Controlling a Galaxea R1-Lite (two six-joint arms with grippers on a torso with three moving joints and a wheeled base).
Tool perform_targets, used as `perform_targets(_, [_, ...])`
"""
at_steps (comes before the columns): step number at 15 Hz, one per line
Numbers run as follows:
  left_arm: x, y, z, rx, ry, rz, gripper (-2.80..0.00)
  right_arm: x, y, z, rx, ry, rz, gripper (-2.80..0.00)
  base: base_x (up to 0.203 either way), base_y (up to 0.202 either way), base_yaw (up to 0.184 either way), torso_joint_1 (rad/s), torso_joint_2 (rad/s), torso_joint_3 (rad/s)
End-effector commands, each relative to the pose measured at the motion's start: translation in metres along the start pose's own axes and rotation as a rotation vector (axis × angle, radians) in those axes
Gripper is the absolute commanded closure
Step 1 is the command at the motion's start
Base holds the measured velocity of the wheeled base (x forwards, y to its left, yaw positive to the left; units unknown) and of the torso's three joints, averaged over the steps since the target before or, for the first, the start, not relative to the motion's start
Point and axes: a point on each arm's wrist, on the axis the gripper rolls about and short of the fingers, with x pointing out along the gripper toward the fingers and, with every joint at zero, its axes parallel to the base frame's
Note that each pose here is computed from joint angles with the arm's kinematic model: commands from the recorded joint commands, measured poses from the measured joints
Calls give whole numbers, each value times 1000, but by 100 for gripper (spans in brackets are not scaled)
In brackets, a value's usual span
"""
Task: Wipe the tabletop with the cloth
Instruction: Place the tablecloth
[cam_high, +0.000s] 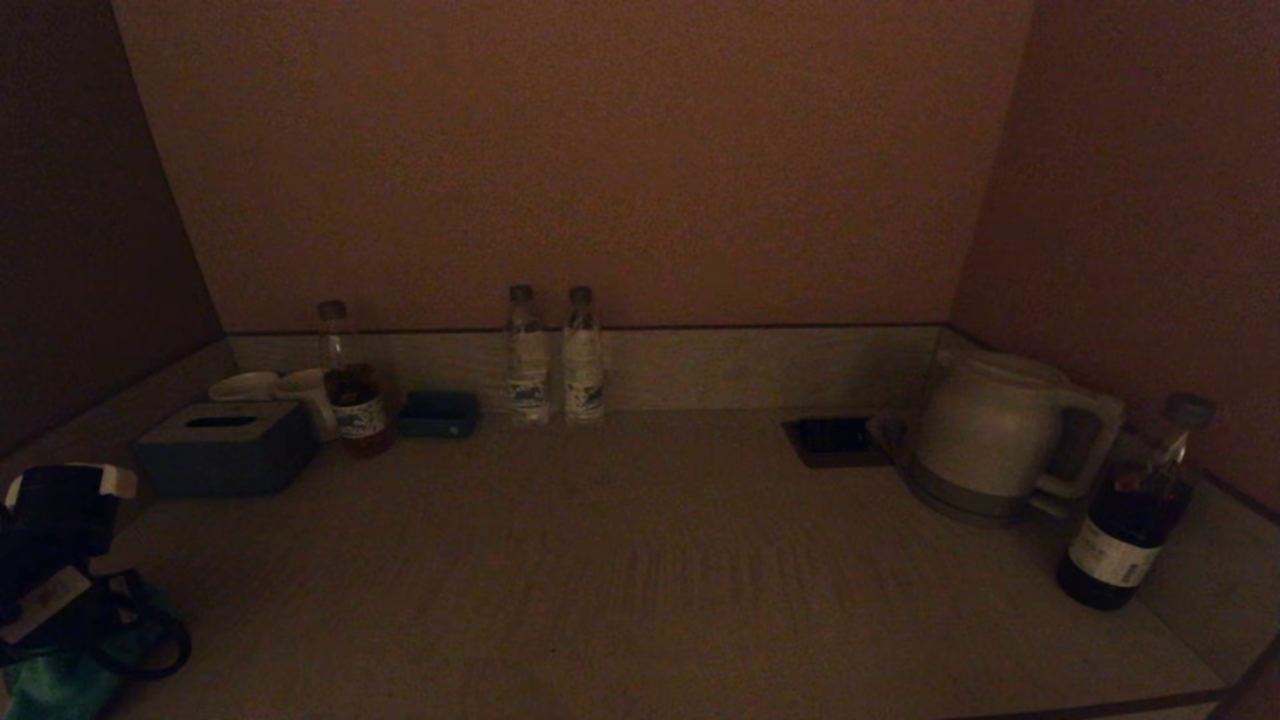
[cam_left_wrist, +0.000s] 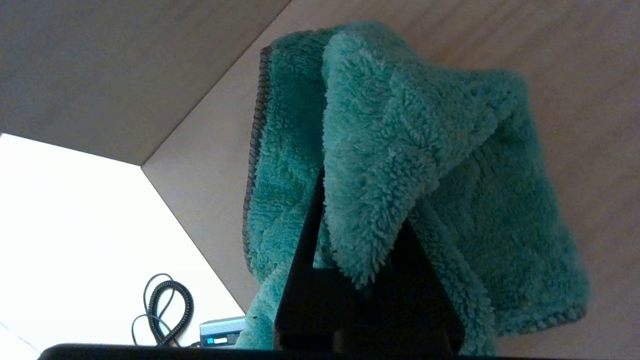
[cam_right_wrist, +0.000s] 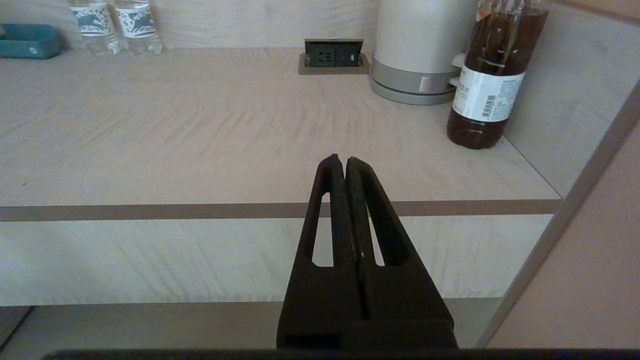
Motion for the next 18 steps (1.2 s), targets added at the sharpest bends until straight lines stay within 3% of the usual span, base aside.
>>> perform_targets(1, [1,-2,4,-9,-11,0,0,0,0,0,0,1,1,0,0,0,0,0,0,0])
perform_targets(7, [-15,-3,47,-99,-144,-47,0,0,0,0,0,1,1,0,0,0,0,0,0,0])
perform_targets(17, [8,-17,44,-81,-102,-25,0,0,0,0,0,1,1,0,0,0,0,0,0,0])
perform_targets(18, [9,-15,44,-82,-100,-20,-280,0,0,0,0,1,1,0,0,0,0,0,0,0])
